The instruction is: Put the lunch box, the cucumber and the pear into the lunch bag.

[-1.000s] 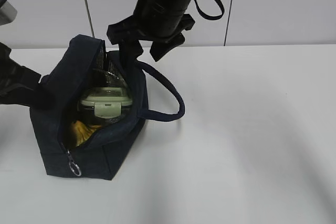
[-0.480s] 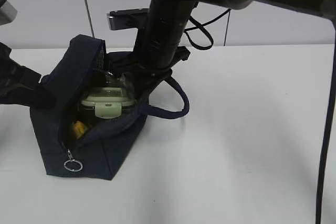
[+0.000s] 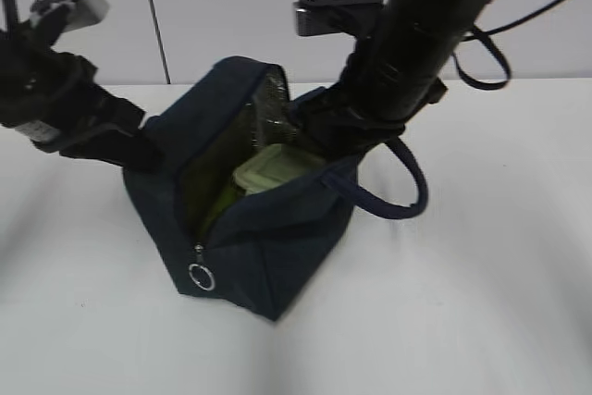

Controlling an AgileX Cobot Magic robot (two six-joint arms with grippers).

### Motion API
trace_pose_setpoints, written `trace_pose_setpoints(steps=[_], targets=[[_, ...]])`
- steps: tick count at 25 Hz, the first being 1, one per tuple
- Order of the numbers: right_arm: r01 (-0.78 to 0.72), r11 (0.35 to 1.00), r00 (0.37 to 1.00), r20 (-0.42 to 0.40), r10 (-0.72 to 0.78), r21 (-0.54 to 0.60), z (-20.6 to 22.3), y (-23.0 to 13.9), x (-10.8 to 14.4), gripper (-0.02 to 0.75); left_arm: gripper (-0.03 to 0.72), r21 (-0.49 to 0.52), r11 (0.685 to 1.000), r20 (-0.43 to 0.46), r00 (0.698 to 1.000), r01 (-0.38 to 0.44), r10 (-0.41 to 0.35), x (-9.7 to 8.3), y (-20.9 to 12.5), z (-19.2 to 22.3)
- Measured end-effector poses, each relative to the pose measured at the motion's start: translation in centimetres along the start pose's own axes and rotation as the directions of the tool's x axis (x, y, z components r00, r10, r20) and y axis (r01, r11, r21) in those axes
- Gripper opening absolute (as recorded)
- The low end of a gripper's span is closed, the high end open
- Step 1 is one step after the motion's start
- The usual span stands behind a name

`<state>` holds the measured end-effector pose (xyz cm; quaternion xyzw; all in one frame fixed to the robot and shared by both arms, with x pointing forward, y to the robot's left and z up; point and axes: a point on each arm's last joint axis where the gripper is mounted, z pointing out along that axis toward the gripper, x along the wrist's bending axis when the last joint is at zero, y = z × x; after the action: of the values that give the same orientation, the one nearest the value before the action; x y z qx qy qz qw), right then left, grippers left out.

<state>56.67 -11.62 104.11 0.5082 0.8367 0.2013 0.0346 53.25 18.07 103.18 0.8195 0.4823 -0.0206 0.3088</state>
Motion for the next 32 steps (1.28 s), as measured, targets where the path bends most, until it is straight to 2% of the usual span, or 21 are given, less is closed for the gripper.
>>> trace_pose_setpoints(steps=[3,5,7,9,11,12,15,18,22,24,27,32], targets=[[0.011,1.0,1.0,0.009,-0.011,-0.02,-0.4,-2.1,-0.2,0.008,-0.015,0.0,0.999,0.02,0.999,-0.035,0.035,-1.5,0.7,1.6],[0.025,0.999,1.0,0.002,-0.025,-0.032,-0.2,-2.5,-0.2,0.04,0.004,-0.002,0.999,0.027,0.998,-0.052,0.052,-2.2,0.8,1.8],[0.034,0.998,0.999,-0.011,-0.034,-0.048,-0.2,-2.4,-0.1,0.153,0.069,-0.001,0.999,0.028,0.998,-0.052,0.052,-2.2,0.8,1.9],[0.044,0.997,0.999,-0.016,-0.045,-0.067,-0.3,-2.3,0.0,0.344,0.162,0.0,0.999,0.029,0.998,-0.052,0.052,-2.3,0.8,1.9],[0.052,0.995,0.998,-0.021,-0.054,-0.09,-0.8,-2.1,0.2,0.493,0.257,0.007,0.999,0.033,0.998,-0.054,0.053,-2.3,0.7,1.9],[0.054,0.993,0.998,-0.021,-0.057,-0.104,-1.1,-2.1,0.2,0.533,0.281,0.008,0.998,0.035,0.998,-0.056,0.055,-2.3,0.7,1.8],[0.068,0.983,0.997,-0.015,-0.072,-0.17,-2.9,-2.0,0.5,0.548,0.312,-0.023,0.997,0.028,0.997,-0.07,0.071,-2.7,0.9,0.9],[0.087,0.959,0.996,-0.007,-0.092,-0.269,-5.5,-2.2,0.8,0.54,0.319,-0.118,0.989,-0.016,0.996,-0.094,0.092,-3.2,0.5,-1.0],[0.114,0.891,0.987,-0.049,-0.151,-0.44,-8.1,-4.2,2.9,0.534,0.315,-0.263,0.954,-0.113,0.986,-0.145,0.119,-3.8,-2.0,-3.6],[0.145,0.843,0.974,-0.075,-0.214,-0.518,-8.3,-6.1,4.8,0.534,0.313,-0.32,0.93,-0.158,0.978,-0.178,0.133,-4.2,-3.6,-4.7],[0.21,0.774,0.944,-0.083,-0.32,-0.597,-6.9,-9.3,7.8,0.533,0.312,-0.357,0.91,-0.188,0.97,-0.213,0.154,-4.8,-6.0,-5.0],[0.292,0.74,0.912,-0.057,-0.406,-0.606,-2.3,-14.7,11.0,0.511,0.31,-0.383,0.893,-0.199,0.965,-0.235,0.169,-5.4,-8.1,-5.1]])
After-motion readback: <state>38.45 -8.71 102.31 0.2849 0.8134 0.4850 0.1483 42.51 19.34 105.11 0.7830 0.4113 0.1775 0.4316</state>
